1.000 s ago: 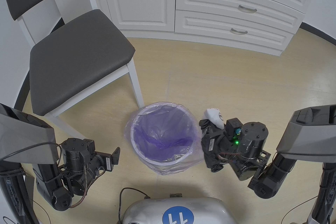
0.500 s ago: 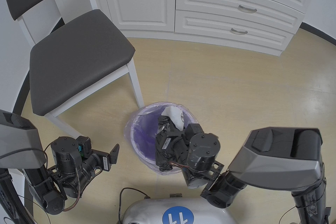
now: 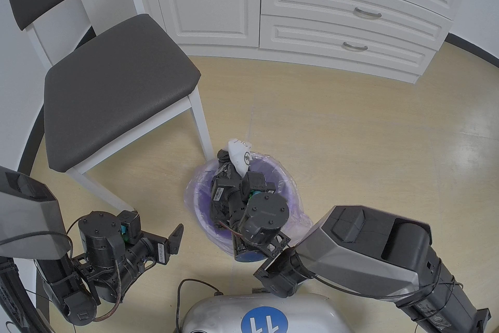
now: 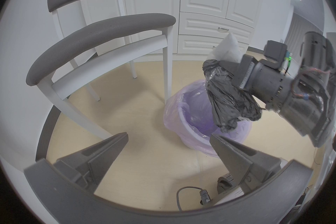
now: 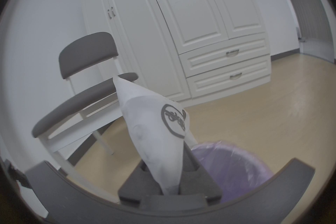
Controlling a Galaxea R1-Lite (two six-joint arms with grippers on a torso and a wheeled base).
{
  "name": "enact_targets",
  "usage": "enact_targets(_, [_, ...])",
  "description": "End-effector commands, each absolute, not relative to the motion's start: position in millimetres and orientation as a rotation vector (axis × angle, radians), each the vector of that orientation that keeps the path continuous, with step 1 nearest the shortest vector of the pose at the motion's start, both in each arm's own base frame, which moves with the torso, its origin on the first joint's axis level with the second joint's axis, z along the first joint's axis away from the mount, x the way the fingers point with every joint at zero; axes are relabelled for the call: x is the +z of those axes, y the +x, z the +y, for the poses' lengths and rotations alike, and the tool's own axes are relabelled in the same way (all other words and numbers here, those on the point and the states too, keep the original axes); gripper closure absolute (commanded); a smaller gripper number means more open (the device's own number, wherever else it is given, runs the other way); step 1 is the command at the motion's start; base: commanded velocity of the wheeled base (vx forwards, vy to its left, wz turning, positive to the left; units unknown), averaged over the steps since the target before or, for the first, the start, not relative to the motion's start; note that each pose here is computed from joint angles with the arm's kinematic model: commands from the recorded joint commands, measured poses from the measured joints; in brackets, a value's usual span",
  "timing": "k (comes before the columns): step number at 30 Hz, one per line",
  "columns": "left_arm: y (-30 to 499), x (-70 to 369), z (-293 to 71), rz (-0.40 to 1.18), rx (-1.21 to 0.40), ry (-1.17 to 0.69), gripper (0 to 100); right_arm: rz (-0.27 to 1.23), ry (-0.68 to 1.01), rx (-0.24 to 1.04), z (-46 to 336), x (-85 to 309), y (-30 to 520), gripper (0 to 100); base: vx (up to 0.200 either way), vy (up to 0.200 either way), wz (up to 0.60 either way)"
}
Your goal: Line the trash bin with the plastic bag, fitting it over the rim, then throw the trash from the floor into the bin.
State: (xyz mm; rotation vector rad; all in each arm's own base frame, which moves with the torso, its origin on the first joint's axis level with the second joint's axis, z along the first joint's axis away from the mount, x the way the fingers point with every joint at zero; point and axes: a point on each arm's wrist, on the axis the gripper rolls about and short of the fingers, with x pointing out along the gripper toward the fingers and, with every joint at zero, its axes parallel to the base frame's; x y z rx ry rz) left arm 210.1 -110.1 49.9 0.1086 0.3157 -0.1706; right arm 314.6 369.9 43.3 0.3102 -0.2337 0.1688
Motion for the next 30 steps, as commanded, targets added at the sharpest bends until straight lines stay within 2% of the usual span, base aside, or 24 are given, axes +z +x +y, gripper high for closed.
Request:
enact_targets(1, [209.1, 48.5, -111.6, 0.321, -0.178, 0.112, 0, -0.275, 0.285, 0.086, 370.6, 30.3, 335.5, 100, 0.000, 0.000, 0.00])
enact_targets(11, [208.9, 49.6, -111.5, 0.317, -0.178, 0.110, 0, -0.385, 0.230, -0.024, 368.4, 6.4, 381.8, 100, 0.000, 0.000, 0.00])
enact_targets(30, [207.6, 45.8, -111.6, 0.335, -0.181, 0.119, 0, -0.357, 0.178, -0.004, 365.2, -32.3, 387.0, 100, 0.000, 0.000, 0.00])
